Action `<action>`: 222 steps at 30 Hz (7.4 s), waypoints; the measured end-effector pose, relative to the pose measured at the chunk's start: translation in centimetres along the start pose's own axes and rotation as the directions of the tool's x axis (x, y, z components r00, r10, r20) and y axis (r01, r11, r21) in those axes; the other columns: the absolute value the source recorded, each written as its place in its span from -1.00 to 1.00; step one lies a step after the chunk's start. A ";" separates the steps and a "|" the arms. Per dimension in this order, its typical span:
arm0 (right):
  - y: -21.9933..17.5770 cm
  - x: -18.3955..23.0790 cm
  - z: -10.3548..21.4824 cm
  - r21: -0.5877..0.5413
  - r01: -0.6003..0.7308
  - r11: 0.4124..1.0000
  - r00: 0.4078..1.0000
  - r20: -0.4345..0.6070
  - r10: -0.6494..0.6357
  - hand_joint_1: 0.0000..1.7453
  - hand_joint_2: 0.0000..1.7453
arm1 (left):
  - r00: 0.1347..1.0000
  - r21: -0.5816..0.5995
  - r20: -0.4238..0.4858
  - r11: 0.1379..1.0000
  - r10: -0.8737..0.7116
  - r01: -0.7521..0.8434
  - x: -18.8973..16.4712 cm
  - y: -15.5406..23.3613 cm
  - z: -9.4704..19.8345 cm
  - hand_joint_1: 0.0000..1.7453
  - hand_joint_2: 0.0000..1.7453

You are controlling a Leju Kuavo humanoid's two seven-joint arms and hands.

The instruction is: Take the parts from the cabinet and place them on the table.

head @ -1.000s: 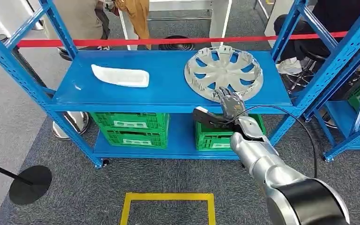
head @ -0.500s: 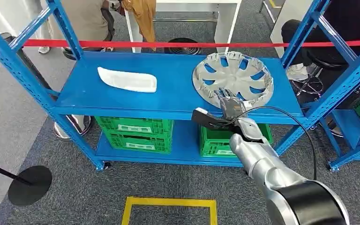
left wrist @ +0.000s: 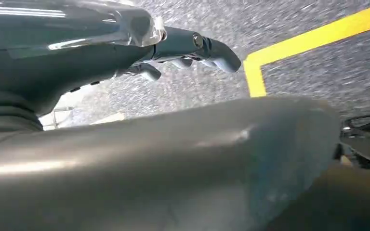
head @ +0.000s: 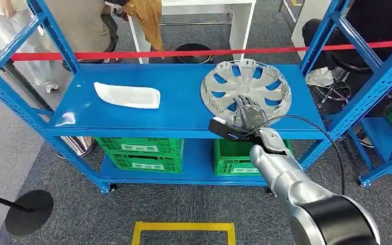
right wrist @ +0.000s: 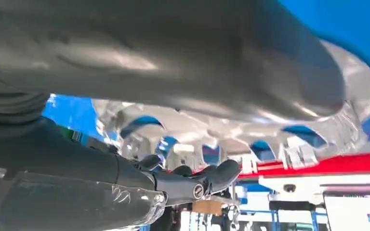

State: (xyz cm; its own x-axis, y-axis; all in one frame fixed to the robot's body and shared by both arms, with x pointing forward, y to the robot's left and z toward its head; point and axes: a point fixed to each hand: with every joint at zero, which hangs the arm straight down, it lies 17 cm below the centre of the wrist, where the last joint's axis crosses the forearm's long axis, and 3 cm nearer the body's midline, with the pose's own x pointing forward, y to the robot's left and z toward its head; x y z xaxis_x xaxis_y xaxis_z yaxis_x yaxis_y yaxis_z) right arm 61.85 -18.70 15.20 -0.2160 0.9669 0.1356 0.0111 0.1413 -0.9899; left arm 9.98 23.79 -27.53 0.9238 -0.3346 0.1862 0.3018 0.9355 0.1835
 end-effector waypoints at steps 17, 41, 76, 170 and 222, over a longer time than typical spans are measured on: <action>0.3 -0.2 0.0 0.021 -0.016 1.000 1.000 -0.012 0.017 -1.00 -1.00 | 1.000 0.001 0.008 1.000 -0.007 0.007 0.1 0.1 0.0 -1.00 -1.00; 0.6 -0.3 0.2 0.025 -0.013 1.000 1.000 -0.016 0.014 -1.00 -1.00 | 1.000 -0.009 0.013 1.000 -0.022 0.022 0.1 -0.2 0.0 -1.00 -1.00; 1.1 -0.7 0.5 0.033 -0.015 0.999 1.000 -0.022 0.016 -1.00 -1.00 | 1.000 -0.015 0.014 1.000 -0.023 0.023 0.2 -0.6 0.1 -1.00 -1.00; 4.1 -1.6 1.1 0.258 -0.245 0.934 0.965 -0.032 0.262 -1.00 1.00 | 0.998 -0.043 0.034 0.998 -0.045 0.047 0.4 -1.5 0.3 -1.00 -1.00; 5.5 -3.5 2.1 0.316 -0.114 0.942 0.978 -0.130 0.162 1.00 1.00 | 1.000 -0.076 0.022 0.997 -0.007 0.008 0.3 -2.8 0.6 -1.00 -1.00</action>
State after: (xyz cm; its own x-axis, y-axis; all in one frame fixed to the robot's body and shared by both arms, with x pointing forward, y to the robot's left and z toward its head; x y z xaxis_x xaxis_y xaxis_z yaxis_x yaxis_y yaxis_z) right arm 60.60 -21.71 9.15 -0.0823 0.9964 -0.0227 -0.2731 -0.0444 -0.9610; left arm 9.22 20.98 -27.40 0.9164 -0.3433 0.2057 0.3267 0.9386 0.1111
